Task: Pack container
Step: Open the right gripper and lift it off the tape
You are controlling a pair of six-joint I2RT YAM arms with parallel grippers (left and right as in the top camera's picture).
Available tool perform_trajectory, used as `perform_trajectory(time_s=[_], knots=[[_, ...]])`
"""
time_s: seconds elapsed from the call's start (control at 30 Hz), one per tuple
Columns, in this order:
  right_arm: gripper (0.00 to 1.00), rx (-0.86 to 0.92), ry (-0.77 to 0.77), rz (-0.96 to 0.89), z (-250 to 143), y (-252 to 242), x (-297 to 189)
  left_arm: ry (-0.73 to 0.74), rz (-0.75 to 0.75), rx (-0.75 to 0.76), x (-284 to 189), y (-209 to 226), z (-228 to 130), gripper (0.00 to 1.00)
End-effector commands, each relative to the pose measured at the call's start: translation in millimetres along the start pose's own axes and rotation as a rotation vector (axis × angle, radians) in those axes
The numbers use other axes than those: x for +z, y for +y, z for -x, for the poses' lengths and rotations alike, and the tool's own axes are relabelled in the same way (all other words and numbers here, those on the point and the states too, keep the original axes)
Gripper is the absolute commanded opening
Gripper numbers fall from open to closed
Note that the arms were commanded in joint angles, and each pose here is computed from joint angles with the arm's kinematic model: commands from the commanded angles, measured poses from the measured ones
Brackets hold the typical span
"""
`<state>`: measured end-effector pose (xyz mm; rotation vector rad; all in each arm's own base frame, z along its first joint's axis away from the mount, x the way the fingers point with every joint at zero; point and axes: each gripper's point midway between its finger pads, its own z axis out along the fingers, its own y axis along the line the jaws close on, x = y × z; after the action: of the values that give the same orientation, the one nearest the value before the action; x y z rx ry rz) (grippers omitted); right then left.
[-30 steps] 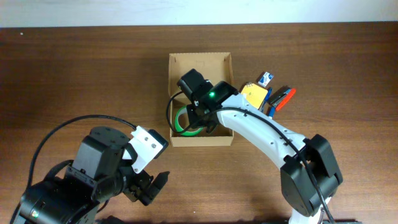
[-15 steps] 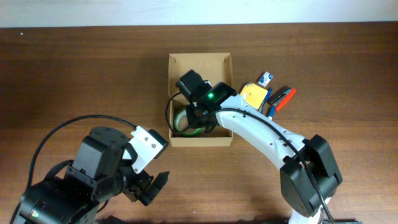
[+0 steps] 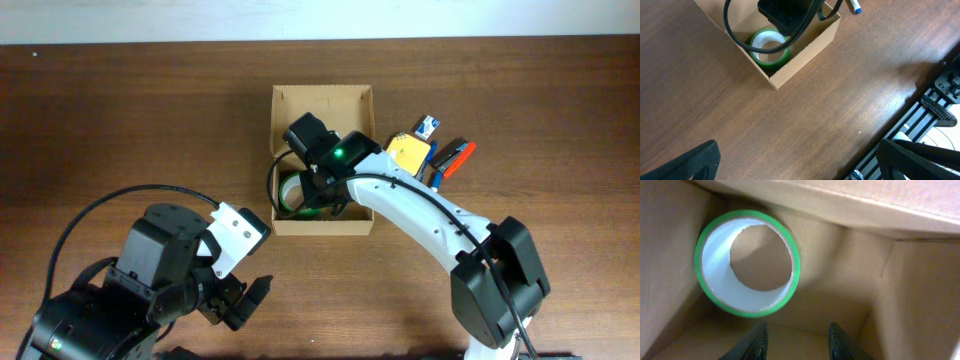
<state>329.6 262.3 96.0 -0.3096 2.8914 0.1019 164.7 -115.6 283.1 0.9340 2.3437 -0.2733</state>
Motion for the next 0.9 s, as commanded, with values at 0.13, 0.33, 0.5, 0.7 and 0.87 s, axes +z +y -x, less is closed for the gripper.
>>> perform_trajectory(time_s=[0.13, 0.33, 0.5, 0.7, 0.87], knots=[[0.40, -0.073, -0.100, 0.001, 37, -5, -36, -0.019, -0.008, 0.016, -4, -1, 4, 1.00], [0.40, 0.017, -0.120, -0.021, 53, -44, -55, -0.020, -0.008, 0.015, -4, -1, 4, 1.00], [0.40, 0.029, -0.110, 0.013, 56, -57, -58, -0.020, -0.008, 0.015, -4, -1, 4, 1.00], [0.38, -0.073, -0.095, 0.038, 49, -41, -56, -0.019, -0.008, 0.015, -4, -1, 4, 1.00], [0.38, -0.189, -0.058, 0.043, 33, -17, -40, -0.019, -0.008, 0.015, -4, -1, 4, 1.00]])
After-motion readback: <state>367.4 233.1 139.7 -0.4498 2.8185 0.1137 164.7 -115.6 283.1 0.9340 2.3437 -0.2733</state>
